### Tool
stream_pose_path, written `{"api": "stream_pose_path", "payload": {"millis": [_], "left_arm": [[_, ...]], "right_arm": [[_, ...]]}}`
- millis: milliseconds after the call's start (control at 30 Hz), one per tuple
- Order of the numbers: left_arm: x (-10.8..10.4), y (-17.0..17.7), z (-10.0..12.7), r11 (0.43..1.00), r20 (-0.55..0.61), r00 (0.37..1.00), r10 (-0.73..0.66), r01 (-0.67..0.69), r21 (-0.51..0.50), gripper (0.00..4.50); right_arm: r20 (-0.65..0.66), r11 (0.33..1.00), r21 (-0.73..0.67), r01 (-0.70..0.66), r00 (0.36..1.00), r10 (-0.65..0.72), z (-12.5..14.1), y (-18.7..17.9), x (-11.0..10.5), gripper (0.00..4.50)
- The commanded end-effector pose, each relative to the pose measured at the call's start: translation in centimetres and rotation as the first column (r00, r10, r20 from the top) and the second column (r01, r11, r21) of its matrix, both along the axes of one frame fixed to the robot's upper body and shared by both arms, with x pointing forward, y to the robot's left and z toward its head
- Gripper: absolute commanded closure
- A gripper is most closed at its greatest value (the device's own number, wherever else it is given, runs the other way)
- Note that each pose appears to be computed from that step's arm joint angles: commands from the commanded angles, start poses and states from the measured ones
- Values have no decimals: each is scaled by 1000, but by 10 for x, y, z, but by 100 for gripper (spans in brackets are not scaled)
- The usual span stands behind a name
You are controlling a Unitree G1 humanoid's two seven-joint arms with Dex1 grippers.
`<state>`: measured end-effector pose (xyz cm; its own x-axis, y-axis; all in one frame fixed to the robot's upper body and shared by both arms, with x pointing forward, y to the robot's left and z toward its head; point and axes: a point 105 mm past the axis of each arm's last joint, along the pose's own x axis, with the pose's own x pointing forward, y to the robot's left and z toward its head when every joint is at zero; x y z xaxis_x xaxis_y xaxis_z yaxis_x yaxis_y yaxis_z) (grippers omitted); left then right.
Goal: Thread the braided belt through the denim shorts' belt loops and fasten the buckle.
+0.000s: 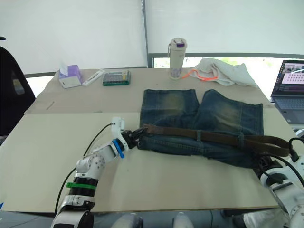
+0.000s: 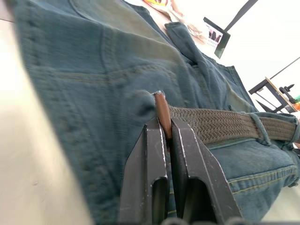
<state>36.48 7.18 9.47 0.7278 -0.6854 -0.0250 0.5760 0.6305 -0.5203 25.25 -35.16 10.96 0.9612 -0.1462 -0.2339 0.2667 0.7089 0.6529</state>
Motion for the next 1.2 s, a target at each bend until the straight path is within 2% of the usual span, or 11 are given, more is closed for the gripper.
{"api": "stream_pose_path", "payload": {"millis": [33, 133, 233, 367, 533, 667, 767, 833, 933, 1033, 1200], "left_arm": [[1, 0, 14, 999, 39, 999, 4, -3, -34, 450], [-1, 1, 19, 997, 35, 999, 6, -4, -74, 450], [-4, 0, 22, 996, 33, 999, -9, 12, -92, 450], [-9, -4, 20, 996, 34, 999, -38, 41, -79, 450], [-12, -9, 22, 995, 42, 997, -58, 61, -79, 450], [-17, -8, 29, 990, 64, 995, -82, 89, -107, 450], [-19, -9, 35, 981, 63, 994, -93, 102, -167, 450], [-20, -11, 40, 968, 48, 993, -108, 116, -222, 450], [-26, -13, 51, 936, 33, 988, -150, 152, -317, 450], [-31, -13, 53, 930, 25, 985, -169, 168, -326, 450], [-43, -15, 52, 915, 11, 973, -229, 219, -339, 450]], "right_arm": [[145, 970, -203, -136, 975, 168, 47, 7, -2, 349], [122, 920, -358, -156, 970, 212, 63, -10, -10, 242], [96, 876, -434, -212, 955, 279, 76, -15, -15, 139], [77, 795, -471, -382, 880, 469, 88, 22, -8, 7], [-27, 676, -491, -550, 785, 619, 63, 72, -2, 7], [137, 650, -392, -651, 658, 741, 70, 142, 9, 7], [175, 576, -249, -779, 548, 818, 47, 194, 6, 7], [148, 572, -181, -800, 552, 820, 26, 213, 10, 7], [172, 644, -64, -762, 627, 760, 10, 229, 27, 7], [266, 696, 22, -718, 676, 688, 19, 233, 44, 7], [372, 705, 101, -702, 684, 627, 33, 238, 59, 7]]}}
